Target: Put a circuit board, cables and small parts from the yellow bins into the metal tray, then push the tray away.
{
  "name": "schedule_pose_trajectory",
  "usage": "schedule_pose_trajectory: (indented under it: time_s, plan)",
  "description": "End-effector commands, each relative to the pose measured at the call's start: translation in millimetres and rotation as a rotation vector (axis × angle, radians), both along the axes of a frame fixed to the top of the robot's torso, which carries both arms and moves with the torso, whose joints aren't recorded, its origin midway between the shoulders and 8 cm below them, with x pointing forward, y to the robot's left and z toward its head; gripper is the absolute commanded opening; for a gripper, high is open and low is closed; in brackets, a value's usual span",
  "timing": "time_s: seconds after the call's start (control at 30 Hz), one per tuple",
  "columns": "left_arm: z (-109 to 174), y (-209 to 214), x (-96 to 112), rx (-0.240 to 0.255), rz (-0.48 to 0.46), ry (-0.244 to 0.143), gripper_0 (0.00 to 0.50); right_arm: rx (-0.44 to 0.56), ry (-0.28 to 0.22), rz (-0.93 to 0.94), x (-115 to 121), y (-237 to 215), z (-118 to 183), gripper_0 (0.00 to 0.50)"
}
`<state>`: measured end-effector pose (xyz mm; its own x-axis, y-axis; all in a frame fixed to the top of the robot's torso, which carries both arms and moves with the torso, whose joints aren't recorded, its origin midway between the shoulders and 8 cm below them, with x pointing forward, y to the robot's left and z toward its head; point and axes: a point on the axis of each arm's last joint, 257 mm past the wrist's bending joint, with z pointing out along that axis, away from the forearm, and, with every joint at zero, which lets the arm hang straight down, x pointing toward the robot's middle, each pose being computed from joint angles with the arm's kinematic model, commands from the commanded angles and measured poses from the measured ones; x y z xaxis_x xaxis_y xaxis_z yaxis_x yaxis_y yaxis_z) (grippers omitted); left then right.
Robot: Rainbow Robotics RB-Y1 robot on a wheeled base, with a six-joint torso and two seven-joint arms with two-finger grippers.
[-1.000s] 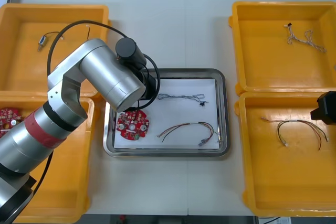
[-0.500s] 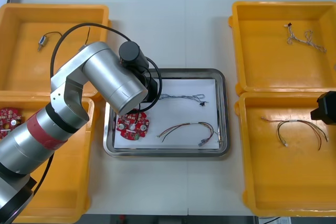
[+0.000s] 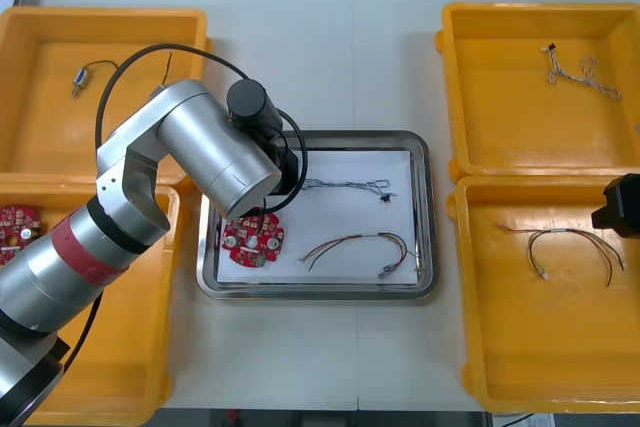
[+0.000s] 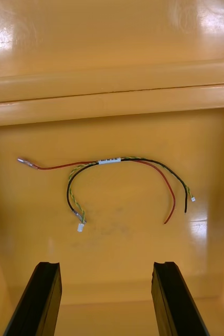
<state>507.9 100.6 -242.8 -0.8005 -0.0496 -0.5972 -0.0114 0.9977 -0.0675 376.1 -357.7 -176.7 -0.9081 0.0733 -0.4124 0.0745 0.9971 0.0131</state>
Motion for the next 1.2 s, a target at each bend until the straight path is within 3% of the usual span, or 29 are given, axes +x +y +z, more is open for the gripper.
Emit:
schedule_pose_trajectory:
  time_s: [0.03, 0.1, 0.13, 0.33, 0.67, 1.07, 1.2]
  plan:
    - [-0.5, -17.1, -4.9, -0.06, 0.034, -0.004, 0.367, -0.064, -0.029, 0.01, -1.7, -17.8, 14.8, 0.5]
    - [-0.5, -17.4, -5.1, -0.062, 0.039, -0.004, 0.491, -0.064, -0.029, 0.01, -1.7, -17.8, 14.8, 0.5]
    - [-0.4, -17.1, -4.9, -0.062, 0.04, -0.005, 0.5, -0.064, -0.029, 0.01, -1.7, -17.8, 14.8, 0.5]
    - [12.7, -21.7, -4.6, -0.088, 0.037, -0.023, 0.5, -0.064, -0.029, 0.01, -1.7, -17.8, 14.8, 0.5]
    - [57.4, -16.0, -19.6, -0.109, 0.048, -0.004, 0.5, -0.064, -0.029, 0.01, -1.7, -17.8, 14.8, 0.5]
    - [106.2, 26.2, -32.1, -0.063, 0.039, 0.018, 0.5, -0.064, -0.029, 0.01, -1.7, -17.8, 14.8, 0.5]
    - [117.7, 55.6, -39.2, -0.037, 0.017, 0.056, 0.5, -0.064, -0.029, 0.01, -1.7, -17.8, 14.8, 0.5]
